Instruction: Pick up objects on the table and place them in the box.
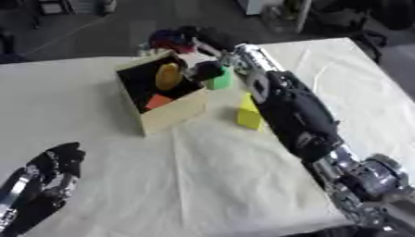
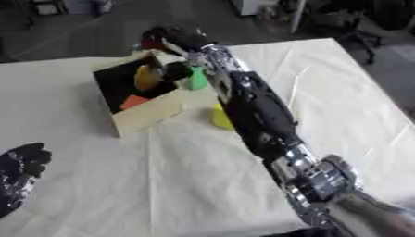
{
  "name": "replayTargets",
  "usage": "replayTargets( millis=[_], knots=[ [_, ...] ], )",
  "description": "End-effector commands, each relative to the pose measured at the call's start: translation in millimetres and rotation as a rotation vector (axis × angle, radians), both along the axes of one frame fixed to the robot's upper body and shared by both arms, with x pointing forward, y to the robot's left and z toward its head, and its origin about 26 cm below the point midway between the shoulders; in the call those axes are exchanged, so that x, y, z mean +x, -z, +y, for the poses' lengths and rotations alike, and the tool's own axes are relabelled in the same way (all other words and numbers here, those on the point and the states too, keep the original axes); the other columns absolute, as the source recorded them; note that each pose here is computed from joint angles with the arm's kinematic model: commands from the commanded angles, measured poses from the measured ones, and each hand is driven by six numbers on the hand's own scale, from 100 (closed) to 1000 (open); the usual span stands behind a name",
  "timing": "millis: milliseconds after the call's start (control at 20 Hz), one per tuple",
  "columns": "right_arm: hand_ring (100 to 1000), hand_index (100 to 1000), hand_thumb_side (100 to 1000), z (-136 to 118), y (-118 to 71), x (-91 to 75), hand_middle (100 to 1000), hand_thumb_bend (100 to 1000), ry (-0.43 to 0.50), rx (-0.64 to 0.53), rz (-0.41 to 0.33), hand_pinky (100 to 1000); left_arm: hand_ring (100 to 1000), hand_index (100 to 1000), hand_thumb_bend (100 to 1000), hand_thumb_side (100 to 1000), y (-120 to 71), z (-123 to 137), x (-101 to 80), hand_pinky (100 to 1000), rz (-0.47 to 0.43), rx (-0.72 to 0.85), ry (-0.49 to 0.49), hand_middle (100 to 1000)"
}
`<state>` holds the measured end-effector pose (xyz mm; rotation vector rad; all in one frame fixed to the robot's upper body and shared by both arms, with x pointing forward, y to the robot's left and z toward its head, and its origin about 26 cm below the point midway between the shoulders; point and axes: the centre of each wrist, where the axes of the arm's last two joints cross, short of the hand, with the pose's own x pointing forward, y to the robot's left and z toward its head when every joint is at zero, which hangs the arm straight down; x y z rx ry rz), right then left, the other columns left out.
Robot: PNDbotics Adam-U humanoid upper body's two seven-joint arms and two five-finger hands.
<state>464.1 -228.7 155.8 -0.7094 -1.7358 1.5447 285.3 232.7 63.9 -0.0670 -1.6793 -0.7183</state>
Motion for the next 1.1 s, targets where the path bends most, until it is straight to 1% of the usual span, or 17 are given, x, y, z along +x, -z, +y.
replayTargets(
  millis=[50,100,250,350,450,600,700,950,1100],
  knots=[
    [861,1000,206,-31,-31.7,-15.5,948,100,-0.013,0.032,-0.024,854,811,873,100,460,-6.5,7,0.6,834,-0.025,0.022,-0.017,730],
    [866,1000,209,-40,-31.0,-22.5,952,100,-0.009,0.039,-0.003,859,811,873,100,460,-6.7,8,0.6,834,-0.026,0.024,-0.019,730],
    [891,1000,274,-65,-29.4,-42.5,965,100,0.016,0.035,0.053,879,812,873,100,461,-7.2,9,0.8,834,-0.027,0.030,-0.024,731],
    [888,1000,332,-81,-27.4,-53.6,961,100,0.047,0.040,0.081,877,812,873,100,459,-7.7,10,1.0,834,-0.030,0.032,-0.027,731],
    [890,1000,359,-96,-23.1,-62.5,961,100,0.084,0.056,0.111,877,812,873,100,459,-8.3,11,1.2,834,-0.032,0.035,-0.031,731],
    [895,1000,388,-117,-12.0,-73.4,956,100,0.145,0.047,0.165,880,812,874,100,459,-9.0,12,1.5,834,-0.036,0.038,-0.036,731],
    [888,1000,387,-128,-2.5,-79.0,937,100,0.171,0.029,0.214,876,812,874,100,460,-9.1,12,1.5,834,-0.037,0.039,-0.038,731],
    [893,1000,427,-149,19.7,-91.2,934,100,0.196,-0.045,0.320,879,812,874,100,459,-10.6,12,2.3,834,-0.043,0.041,-0.039,732],
    [887,991,435,-159,32.6,-97.6,916,100,0.231,-0.070,0.375,875,812,874,100,459,-10.5,12,2.3,834,-0.043,0.042,-0.040,732]
  ],
)
